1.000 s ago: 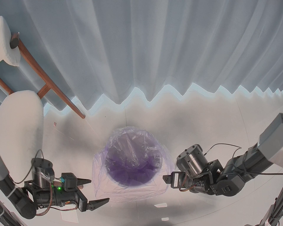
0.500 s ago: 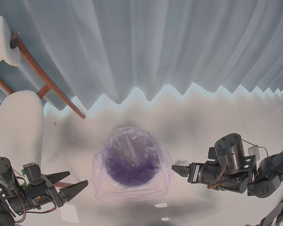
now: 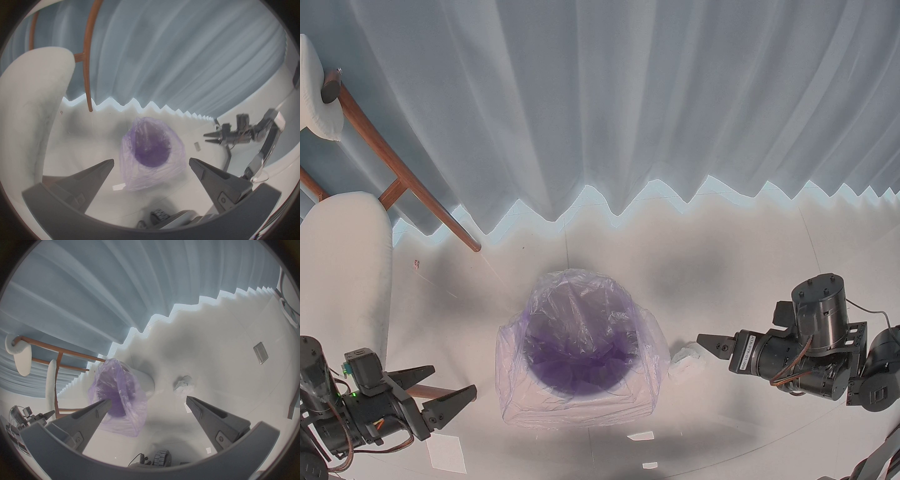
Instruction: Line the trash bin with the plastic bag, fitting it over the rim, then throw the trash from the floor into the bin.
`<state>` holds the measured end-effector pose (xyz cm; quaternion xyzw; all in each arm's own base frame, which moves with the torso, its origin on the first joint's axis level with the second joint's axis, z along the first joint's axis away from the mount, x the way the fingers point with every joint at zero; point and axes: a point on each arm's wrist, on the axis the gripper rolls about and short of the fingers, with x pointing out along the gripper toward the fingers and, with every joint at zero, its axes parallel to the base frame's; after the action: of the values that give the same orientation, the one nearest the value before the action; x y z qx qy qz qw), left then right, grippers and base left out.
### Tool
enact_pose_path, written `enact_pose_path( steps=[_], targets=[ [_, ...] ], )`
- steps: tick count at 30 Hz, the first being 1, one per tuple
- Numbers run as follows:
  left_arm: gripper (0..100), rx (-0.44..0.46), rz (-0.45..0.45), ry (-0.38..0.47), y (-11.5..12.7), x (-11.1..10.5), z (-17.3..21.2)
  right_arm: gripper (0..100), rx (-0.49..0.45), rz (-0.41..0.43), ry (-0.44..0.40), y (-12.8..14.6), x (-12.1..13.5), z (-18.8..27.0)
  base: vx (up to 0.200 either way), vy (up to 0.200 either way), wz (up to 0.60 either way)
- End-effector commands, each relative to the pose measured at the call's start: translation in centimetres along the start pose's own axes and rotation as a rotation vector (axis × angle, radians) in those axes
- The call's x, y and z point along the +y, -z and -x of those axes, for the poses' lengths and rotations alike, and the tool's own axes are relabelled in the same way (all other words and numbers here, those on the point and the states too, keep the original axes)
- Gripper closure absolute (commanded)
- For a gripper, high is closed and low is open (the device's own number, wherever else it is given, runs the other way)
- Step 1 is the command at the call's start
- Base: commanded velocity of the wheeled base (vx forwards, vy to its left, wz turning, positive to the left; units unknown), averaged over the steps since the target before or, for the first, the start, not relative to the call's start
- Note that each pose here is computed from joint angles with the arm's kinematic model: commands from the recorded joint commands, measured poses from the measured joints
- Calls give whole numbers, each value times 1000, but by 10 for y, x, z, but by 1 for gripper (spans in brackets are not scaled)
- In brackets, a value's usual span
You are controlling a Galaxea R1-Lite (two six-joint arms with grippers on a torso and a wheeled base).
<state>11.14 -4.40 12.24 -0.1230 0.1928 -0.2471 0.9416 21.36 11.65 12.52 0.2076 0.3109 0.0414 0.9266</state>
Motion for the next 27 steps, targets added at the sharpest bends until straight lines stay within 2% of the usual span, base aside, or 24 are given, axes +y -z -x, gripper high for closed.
enact_pose_path(
  steps=[1, 6, 15, 27],
  targets=[
    [0, 150, -60, -107, -8, 12, -48, 0, -33, 39, 27, -4, -12, 8, 0, 0, 0],
    [0, 184, -135, -236, -17, 13, -91, 0, -75, 67, 30, -9, -11, 15, 0, 0, 0],
    [0, 203, -274, -330, -25, 10, -150, 0, -78, 63, 40, -9, -13, 18, 0, 0, 0],
    [0, 264, -310, -355, -12, 16, -175, 0, -84, 55, 36, -6, -16, 24, 0, 0, 0]
  ],
)
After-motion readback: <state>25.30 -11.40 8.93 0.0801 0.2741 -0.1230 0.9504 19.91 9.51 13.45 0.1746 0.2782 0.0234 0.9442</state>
